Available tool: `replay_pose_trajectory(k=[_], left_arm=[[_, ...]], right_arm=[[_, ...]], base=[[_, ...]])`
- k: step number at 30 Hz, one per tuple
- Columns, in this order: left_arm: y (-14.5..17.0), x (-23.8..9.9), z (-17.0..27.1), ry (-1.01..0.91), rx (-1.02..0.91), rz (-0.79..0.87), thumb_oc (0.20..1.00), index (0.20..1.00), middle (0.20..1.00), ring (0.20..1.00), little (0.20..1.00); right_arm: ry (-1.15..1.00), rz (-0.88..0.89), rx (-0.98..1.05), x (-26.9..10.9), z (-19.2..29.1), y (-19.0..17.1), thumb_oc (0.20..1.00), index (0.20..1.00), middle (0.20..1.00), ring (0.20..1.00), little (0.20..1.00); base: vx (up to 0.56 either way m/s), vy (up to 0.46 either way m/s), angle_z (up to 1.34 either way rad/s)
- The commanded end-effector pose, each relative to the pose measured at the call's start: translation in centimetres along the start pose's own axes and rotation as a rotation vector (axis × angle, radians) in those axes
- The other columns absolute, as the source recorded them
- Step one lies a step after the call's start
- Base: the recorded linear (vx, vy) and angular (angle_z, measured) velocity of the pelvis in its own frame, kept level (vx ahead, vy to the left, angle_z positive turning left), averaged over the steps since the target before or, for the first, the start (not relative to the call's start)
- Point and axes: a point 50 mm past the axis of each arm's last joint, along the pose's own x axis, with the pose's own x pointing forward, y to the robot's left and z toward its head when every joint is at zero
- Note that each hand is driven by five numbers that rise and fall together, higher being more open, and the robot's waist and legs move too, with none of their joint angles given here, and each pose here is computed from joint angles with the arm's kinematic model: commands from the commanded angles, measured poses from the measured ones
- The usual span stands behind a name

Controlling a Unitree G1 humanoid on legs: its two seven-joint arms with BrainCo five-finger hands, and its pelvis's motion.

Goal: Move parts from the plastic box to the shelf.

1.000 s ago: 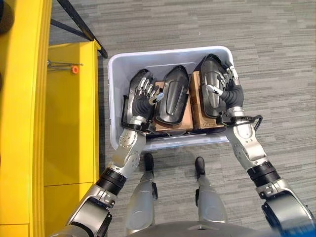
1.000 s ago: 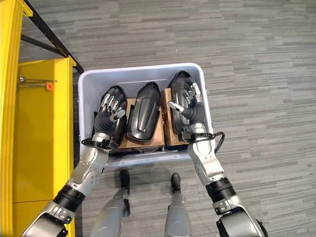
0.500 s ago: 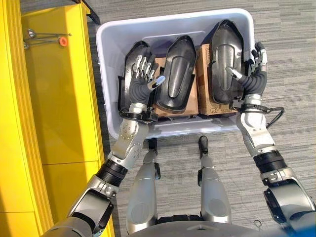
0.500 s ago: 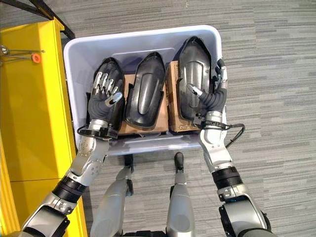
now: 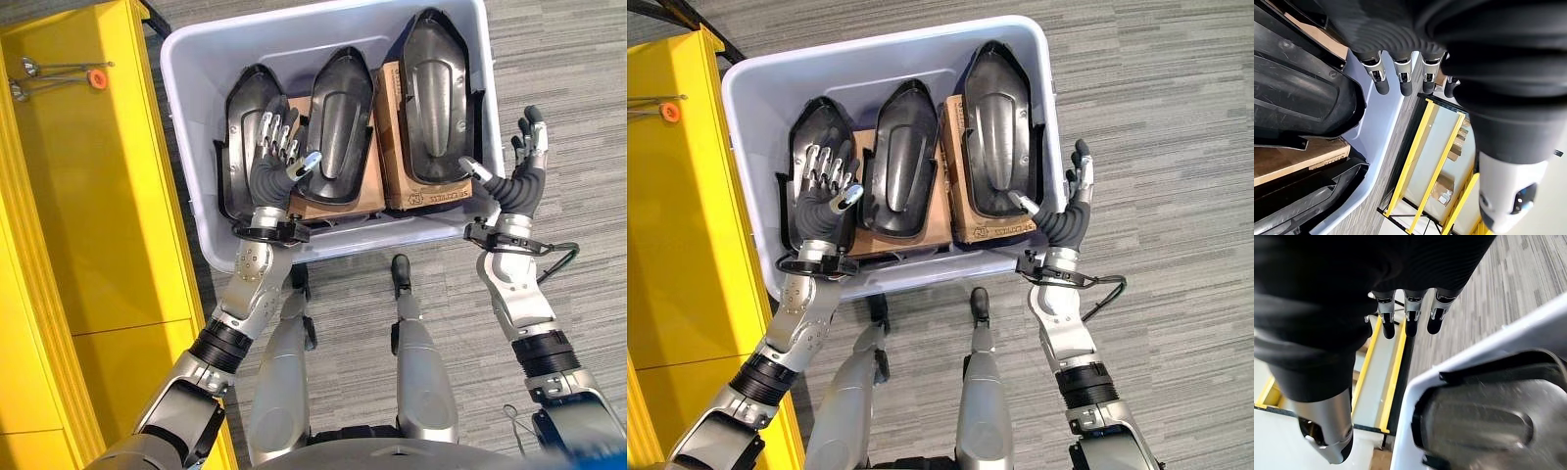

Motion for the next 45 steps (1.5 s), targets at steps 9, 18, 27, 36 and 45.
replay_pose_trajectory(k=[9,18,27,36,45], left_arm=[[-1.4,1.1,2.8,-0.179,-0.024,-0.032,1.0,1.0,1.0,1.0,1.0],[-2.2,1.7,3.0,-0.197,-0.045,-0.038,1.0,1.0,1.0,1.0,1.0],[-3.3,1.7,2.9,-0.171,-0.086,-0.109,1.0,1.0,1.0,1.0,1.0],[-4.2,1.5,2.1,-0.118,-0.11,-0.175,1.0,1.0,1.0,1.0,1.0],[-4.1,1.9,2.0,-0.121,-0.114,-0.153,1.0,1.0,1.0,1.0,1.0]], right_arm=[[-0.189,0.064,0.019,1.3,3.1,1.5,1.0,1.0,1.0,1.0,1.0],[-0.142,0.019,-0.024,3.4,2.1,2.8,1.0,1.0,1.0,1.0,1.0],[-0.047,-0.061,-0.158,8.0,0.8,2.0,1.0,1.0,1.0,1.0,1.0],[0.119,-0.008,-0.149,9.6,-1.2,1.5,1.0,1.0,1.0,1.0,1.0],[0.178,0.115,0.035,6.5,-2.1,5.1,1.0,1.0,1.0,1.0,1.0]], base=[[0.0,0.0,0.0],[0.0,-0.007,0.03],[0.0,-0.004,0.11],[0.01,0.006,0.02],[0.0,0.0,0.0]])
